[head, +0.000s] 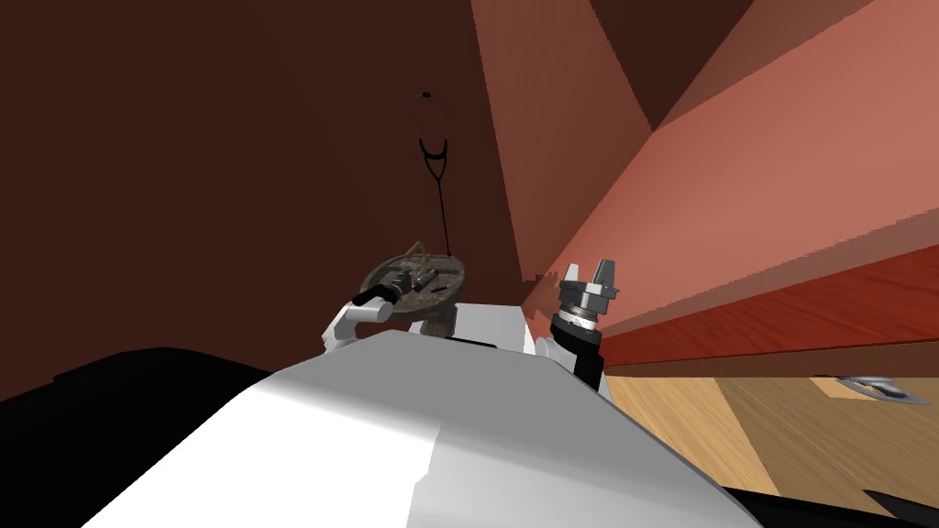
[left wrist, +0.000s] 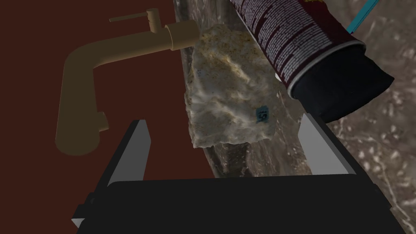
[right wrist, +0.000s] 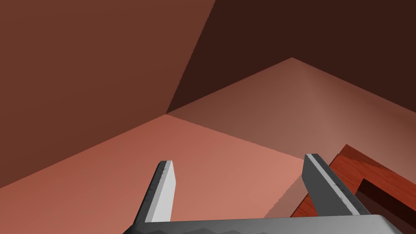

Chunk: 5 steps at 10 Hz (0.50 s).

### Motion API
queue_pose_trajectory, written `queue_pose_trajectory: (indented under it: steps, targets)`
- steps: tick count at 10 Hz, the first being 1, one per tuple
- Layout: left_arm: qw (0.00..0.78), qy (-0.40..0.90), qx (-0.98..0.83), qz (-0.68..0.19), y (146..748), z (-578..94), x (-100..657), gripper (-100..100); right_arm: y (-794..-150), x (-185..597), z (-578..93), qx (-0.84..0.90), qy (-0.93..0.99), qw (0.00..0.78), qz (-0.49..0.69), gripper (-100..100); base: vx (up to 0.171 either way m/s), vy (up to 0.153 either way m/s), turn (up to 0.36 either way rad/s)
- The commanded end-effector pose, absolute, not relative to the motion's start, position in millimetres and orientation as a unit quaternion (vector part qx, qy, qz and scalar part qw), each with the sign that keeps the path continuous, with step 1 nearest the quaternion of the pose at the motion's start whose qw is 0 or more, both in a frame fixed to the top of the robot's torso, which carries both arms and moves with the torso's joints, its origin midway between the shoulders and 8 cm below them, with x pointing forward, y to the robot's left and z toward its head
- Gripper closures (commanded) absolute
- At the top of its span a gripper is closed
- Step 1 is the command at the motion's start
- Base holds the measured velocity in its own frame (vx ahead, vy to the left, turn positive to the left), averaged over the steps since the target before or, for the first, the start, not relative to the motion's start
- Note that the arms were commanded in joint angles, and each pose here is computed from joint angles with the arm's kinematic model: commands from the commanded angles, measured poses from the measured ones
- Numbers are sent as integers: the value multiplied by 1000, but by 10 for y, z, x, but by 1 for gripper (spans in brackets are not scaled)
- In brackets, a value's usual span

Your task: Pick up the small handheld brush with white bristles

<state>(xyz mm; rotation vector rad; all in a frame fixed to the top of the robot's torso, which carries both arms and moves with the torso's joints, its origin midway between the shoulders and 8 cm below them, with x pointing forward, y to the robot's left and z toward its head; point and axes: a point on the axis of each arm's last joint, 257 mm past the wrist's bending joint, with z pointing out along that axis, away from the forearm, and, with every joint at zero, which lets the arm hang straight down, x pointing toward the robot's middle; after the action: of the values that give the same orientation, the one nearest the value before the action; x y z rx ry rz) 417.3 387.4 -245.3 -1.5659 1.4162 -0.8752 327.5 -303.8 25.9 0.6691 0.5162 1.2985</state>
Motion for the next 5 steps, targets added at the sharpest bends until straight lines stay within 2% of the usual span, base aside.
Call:
queue_pose_trajectory:
  steps: [1, 5]
  targets:
    - [398, 570, -636, -335, 3905, -2564, 4124, -100, -3038, 3275, 259, 302, 233, 715, 586, 0, 52, -95, 53]
    - [368, 581, -658, -308, 3974, -2755, 4025, -100, -3038, 3275, 260, 302, 233, 715, 586, 0, 34, -60, 37]
